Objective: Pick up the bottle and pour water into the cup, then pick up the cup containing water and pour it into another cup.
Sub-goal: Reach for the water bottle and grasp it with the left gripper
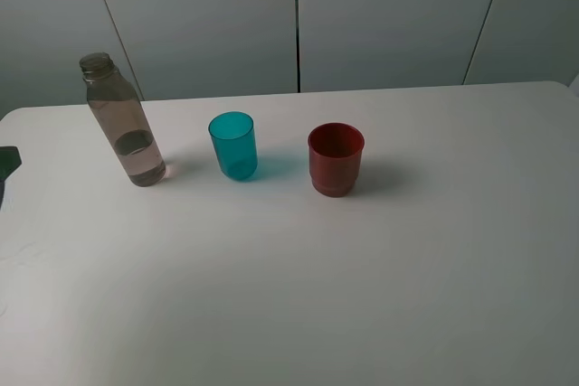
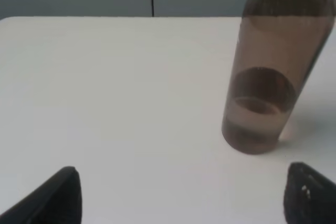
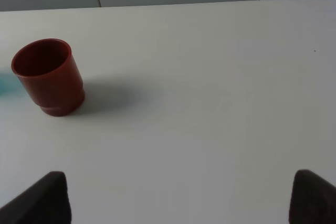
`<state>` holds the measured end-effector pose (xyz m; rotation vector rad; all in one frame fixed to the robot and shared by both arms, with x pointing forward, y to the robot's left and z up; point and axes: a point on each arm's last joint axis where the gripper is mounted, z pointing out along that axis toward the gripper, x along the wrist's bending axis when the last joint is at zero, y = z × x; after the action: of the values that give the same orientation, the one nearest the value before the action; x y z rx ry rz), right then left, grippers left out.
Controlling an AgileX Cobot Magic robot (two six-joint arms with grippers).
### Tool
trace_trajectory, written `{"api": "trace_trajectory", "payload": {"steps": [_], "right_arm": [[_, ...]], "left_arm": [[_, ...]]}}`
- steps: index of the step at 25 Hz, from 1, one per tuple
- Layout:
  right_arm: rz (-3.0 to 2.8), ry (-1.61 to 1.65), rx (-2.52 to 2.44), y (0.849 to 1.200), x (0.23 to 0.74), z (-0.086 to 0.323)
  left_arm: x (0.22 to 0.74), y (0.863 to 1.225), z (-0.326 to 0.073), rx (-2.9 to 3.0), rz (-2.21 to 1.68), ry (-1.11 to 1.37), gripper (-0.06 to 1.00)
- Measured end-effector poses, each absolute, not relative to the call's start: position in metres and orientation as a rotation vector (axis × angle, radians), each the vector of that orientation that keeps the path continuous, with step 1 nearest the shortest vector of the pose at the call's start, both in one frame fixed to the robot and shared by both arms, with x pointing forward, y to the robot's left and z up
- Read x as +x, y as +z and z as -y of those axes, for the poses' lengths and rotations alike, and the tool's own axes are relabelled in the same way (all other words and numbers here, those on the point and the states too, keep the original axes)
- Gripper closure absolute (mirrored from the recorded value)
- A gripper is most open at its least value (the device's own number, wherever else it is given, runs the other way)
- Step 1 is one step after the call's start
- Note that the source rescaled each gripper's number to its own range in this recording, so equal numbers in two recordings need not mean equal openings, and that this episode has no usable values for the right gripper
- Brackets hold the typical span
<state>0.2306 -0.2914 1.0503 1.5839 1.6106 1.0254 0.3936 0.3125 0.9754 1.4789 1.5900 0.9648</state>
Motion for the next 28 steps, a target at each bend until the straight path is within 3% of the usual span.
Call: {"api": "trace_trajectory", "payload": {"steps": [10, 28], "right_arm": [[-1.611, 1.025, 1.584, 1.050, 0.231, 0.291], [-1.611, 1.025, 1.584, 1.050, 0.231, 0.291]], "left_arm": [[0.419, 0.950, -0.304, 1.574, -1.500, 0.862, 0.01], [0.457, 0.907, -0.302, 1.563, -1.273, 0.982, 0.01]]}}
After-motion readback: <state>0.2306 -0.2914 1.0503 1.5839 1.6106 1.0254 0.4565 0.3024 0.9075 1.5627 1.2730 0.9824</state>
